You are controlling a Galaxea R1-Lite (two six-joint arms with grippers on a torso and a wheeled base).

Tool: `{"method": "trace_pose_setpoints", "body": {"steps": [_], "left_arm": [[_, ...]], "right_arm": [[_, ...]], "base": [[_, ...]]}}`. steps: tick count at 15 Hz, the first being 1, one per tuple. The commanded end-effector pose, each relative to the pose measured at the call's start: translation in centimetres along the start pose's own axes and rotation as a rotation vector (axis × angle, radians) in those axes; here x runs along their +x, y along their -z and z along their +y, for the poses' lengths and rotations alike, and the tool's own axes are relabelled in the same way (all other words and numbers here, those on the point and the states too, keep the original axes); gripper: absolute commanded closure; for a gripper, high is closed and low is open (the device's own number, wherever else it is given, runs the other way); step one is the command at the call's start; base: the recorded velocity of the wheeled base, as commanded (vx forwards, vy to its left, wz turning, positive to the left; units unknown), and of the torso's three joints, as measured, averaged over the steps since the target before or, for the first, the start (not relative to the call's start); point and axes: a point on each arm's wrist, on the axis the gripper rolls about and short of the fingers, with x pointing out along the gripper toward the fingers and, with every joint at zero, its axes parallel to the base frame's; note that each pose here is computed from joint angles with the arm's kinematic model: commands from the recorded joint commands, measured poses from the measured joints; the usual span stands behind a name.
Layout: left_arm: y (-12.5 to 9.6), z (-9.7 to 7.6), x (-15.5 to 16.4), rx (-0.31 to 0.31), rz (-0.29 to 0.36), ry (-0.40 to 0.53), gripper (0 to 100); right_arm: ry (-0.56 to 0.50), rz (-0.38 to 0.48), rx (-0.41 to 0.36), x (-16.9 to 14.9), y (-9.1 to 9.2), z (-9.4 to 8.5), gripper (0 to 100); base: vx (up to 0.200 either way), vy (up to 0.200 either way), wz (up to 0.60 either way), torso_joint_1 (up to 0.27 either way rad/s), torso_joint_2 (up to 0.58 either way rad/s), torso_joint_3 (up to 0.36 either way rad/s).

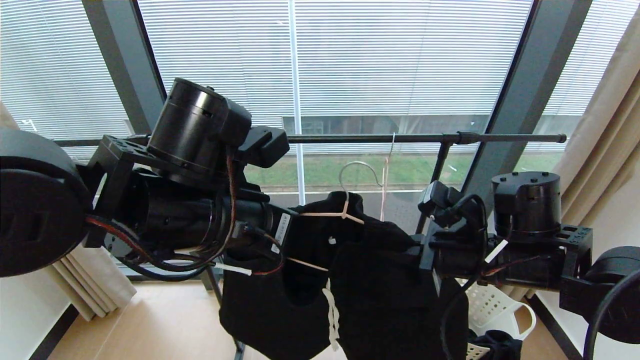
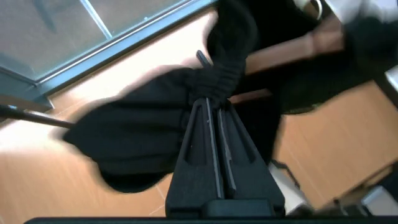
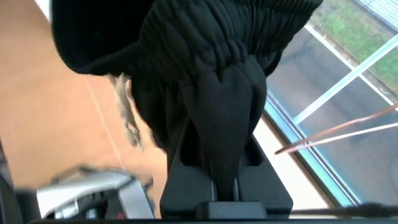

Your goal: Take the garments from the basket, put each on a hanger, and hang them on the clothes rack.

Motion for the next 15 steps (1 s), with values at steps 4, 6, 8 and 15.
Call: {"method": "trace_pose_setpoints", "body": {"steps": [4,6,8,15], "left_arm": [[0.9,-0.1,-0.4,0.062,0.018,0.008,100],[1.0,-0.4,-0.1,0.066,0.024,0.014,100],[1.0,-0.5,-0.1,0.068,0.025,0.015,100],[1.0,-1.1,0.0,0.082,0.026,0.030,0]], "right_arm": [[-0.004,0.002,0.016,0.2,0.2,0.0,100],[-0.006,-0.002,0.015,0.1,0.1,0.1,100],[-0.005,-0.005,0.015,0.0,0.0,0.1,100],[-0.004,-0.021,0.006,-0.7,-0.3,0.4,100]], "base": [[0.000,0.000,0.00,0.000,0.00,0.000],[0.000,0.000,0.00,0.000,0.00,0.000],[0.000,0.000,0.00,0.000,0.00,0.000],[0.000,0.000,0.00,0.000,0.00,0.000]]}}
